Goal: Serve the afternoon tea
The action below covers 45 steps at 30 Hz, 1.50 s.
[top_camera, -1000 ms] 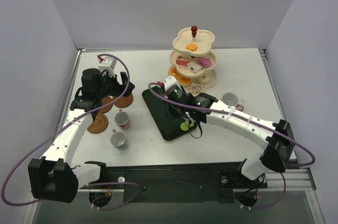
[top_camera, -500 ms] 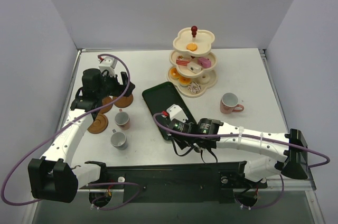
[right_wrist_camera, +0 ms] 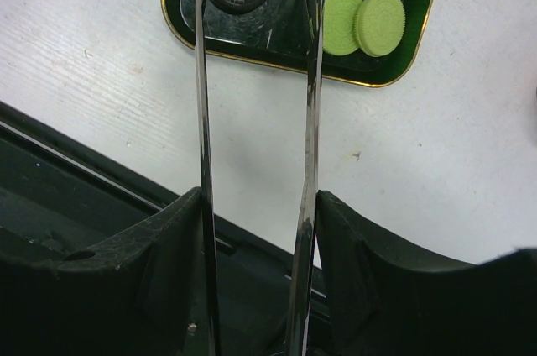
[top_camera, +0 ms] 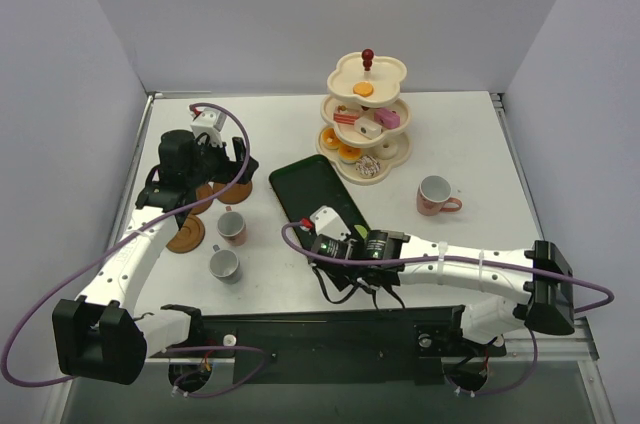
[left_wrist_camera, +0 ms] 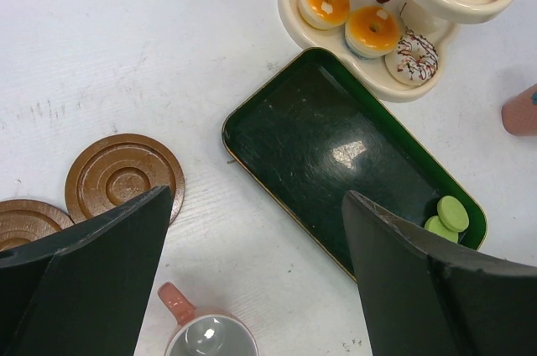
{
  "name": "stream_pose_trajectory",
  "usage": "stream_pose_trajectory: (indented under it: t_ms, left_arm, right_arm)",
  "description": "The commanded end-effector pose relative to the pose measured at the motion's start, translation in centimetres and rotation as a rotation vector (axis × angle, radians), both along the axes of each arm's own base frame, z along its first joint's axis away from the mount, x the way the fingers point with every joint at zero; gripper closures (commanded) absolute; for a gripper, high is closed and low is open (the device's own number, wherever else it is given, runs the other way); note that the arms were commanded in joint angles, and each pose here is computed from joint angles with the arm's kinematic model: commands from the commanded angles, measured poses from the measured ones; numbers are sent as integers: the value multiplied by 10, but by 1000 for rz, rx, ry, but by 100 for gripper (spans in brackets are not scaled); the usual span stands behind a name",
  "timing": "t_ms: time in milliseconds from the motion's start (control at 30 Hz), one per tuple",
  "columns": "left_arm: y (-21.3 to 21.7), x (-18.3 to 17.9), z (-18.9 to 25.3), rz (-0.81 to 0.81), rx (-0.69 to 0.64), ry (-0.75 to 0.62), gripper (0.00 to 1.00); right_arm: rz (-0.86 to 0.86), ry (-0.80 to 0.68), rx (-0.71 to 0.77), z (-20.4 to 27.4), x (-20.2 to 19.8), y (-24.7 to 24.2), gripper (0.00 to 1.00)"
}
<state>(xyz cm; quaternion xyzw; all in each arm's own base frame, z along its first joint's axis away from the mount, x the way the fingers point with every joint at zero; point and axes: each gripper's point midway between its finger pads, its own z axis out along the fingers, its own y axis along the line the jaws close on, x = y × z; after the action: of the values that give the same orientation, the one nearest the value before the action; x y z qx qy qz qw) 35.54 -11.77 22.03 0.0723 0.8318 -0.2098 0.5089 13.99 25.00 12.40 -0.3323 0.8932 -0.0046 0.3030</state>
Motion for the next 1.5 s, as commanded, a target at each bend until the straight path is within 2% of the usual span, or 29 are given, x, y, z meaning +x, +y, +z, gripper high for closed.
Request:
stream_pose_trajectory:
  t_ms: [0,567,1000,1233,1467]
  left_arm:
    - [0,5,21,2,0,-61,6]
    - [-1,4,20,-2,-1,-59,6]
    - [-1,3,22,-2,-3,-63,6]
    - [-1,3,24,-2,-4,-69,6]
    - [8,3,27,48,6,-80,6]
  right_arm:
    - [-4,18,-30,-4,-6,-2,51]
    - [8,39,-64,-13,-9,2,52]
    - [2,0,-138,-5,0,-6,63]
    - [-7,-78,-94,32,22,-7,71]
    - [-46,-158,3,89,60,-18,74]
